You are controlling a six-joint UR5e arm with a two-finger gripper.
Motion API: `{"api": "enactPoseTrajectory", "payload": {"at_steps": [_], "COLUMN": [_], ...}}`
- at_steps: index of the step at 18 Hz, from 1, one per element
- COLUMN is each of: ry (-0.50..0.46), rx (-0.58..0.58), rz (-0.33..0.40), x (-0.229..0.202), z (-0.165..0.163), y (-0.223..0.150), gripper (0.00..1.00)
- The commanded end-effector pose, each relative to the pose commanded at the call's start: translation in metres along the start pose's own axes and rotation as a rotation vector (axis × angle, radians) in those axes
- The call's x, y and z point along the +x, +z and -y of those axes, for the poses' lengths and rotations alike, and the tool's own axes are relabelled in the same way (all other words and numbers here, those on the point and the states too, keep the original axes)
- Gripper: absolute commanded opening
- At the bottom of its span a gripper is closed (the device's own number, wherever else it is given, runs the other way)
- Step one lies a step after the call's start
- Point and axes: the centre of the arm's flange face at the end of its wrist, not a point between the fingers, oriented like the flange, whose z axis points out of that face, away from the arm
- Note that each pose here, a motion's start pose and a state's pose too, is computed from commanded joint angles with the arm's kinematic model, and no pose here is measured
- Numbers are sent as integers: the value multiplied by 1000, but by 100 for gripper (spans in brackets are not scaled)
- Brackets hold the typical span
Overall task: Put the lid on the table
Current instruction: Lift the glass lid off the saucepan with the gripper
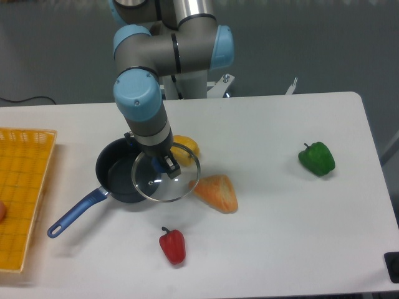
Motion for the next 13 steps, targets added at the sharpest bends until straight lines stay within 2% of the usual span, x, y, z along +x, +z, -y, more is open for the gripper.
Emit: {"api": "enactPoseTrajectory", "payload": {"at_steps": [2,7,13], "ry": [6,-59,-96], "rx": [-1,6,6], "rz": [-3,7,10], "x": [-1,-23,-36], "z": [-2,-36,-55], "y": [2,-4,-3], "gripper": [58,58,58]}}
